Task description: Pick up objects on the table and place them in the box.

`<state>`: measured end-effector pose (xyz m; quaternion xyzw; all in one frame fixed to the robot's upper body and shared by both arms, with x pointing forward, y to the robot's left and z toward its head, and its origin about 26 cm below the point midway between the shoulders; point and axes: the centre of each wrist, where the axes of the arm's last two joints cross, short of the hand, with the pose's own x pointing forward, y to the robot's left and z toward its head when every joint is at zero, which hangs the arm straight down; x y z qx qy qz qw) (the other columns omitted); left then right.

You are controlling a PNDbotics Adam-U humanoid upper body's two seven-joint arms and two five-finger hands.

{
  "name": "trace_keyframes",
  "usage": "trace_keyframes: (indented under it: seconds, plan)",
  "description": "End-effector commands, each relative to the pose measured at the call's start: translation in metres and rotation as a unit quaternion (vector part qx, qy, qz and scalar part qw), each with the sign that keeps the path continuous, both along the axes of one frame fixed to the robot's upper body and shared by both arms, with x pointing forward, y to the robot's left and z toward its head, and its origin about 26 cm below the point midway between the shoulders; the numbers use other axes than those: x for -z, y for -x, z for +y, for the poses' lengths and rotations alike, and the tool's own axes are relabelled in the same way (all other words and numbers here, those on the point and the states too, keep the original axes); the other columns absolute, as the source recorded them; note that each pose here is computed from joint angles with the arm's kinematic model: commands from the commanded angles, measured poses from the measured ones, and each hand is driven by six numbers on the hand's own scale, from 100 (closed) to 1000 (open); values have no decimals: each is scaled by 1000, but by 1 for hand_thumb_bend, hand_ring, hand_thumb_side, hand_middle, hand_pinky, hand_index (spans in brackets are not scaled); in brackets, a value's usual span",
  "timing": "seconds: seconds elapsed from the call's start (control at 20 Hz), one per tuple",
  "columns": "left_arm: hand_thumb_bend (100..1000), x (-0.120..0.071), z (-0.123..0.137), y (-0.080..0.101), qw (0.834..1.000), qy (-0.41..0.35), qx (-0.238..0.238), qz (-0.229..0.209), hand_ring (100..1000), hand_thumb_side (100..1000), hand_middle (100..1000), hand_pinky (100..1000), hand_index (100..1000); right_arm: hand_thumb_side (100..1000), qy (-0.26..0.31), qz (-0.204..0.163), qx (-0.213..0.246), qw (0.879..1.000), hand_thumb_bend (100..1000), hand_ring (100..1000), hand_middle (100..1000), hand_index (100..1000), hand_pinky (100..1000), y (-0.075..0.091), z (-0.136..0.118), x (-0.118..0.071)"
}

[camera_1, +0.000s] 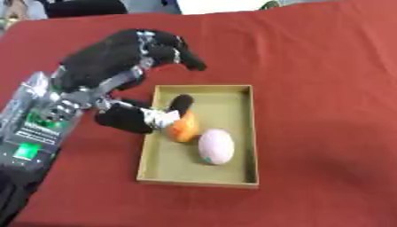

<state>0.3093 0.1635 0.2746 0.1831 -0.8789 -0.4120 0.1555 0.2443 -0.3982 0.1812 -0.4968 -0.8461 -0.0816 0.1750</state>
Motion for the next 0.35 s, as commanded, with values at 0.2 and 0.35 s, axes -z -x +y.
trace_keyframes:
  seconds: [0.2,0.35]
  plan:
    - [100,-3,60,-2,948,308,-69,-47,676,607,616,785,785,802,40,-20,-5,999,212,861,569,750,649,2,0,-12]
    - [192,1,83,-2,902,412,-90,-97,705,609,642,797,803,800,53,-24,-5,998,209,862,574,754,652,1,1,-10]
